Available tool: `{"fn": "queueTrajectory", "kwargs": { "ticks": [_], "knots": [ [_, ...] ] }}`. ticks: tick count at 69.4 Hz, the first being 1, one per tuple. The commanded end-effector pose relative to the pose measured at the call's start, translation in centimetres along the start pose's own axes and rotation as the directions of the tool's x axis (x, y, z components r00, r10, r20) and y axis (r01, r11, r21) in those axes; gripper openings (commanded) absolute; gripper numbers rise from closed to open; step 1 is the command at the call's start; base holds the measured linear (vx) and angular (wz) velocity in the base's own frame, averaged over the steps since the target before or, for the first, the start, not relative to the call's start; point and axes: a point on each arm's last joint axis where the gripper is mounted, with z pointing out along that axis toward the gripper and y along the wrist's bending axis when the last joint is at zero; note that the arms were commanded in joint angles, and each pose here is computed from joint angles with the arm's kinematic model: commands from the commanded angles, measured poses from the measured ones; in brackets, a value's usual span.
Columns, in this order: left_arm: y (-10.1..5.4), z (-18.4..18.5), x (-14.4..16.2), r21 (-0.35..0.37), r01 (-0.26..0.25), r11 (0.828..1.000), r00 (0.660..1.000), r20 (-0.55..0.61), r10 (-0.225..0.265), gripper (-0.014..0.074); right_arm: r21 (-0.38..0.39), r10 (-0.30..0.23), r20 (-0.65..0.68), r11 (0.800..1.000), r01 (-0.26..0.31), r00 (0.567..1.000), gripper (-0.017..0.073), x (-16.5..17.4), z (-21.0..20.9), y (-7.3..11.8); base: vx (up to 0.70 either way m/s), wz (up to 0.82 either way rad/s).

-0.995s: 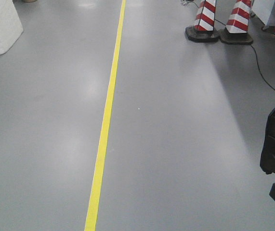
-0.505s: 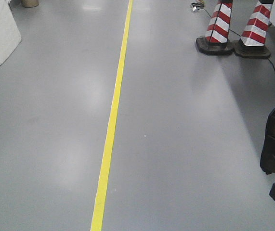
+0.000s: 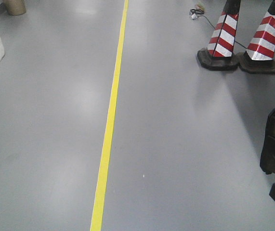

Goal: Move and align brake pads A on conveyor
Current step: 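Drive along the yellow floor line past the red-and-white cones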

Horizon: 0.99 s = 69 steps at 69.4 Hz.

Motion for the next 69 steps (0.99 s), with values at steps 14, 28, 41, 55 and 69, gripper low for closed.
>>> {"fn": "queueTrajectory", "kwargs": {
  "ticks": [14,28,41,55,69],
  "knots": [
    [-0.1,-0.24,-1.74,0.012,0.001,1.0,0.993,0.117,-0.003,0.0042,0.004,-0.008,0.134,1.0,0.008,0.991,0.0008,-2.0,-0.33,-0.02,0.7,-0.08],
    [-0.1,-0.24,-1.74,0.012,0.001,1.0,0.993,0.117,-0.003,0.0042,0.004,-0.008,0.134,1.0,0.008,0.991,0.0008,-2.0,-0.33,-0.02,0.71,-0.06],
    [-0.1,-0.24,-1.74,0.012,0.001,1.0,0.993,0.117,-0.003,0.0042,0.004,-0.008,0.134,1.0,0.008,0.991,0.0008,-2.0,-0.33,-0.02,0.72,-0.03],
    [-0.1,-0.24,-1.74,0.012,0.001,1.0,0.993,0.117,-0.003,0.0042,0.004,-0.008,0.134,1.0,0.008,0.991,0.0008,-2.0,-0.33,-0.02,0.71,-0.01],
    [-0.1,-0.24,-1.74,0.012,0.001,1.0,0.993,0.117,-0.003,0.0042,0.004,-0.008,0.134,1.0,0.008,0.991,0.0008,-2.0,-0.33,-0.02,0.7,-0.02]
  ]
}}
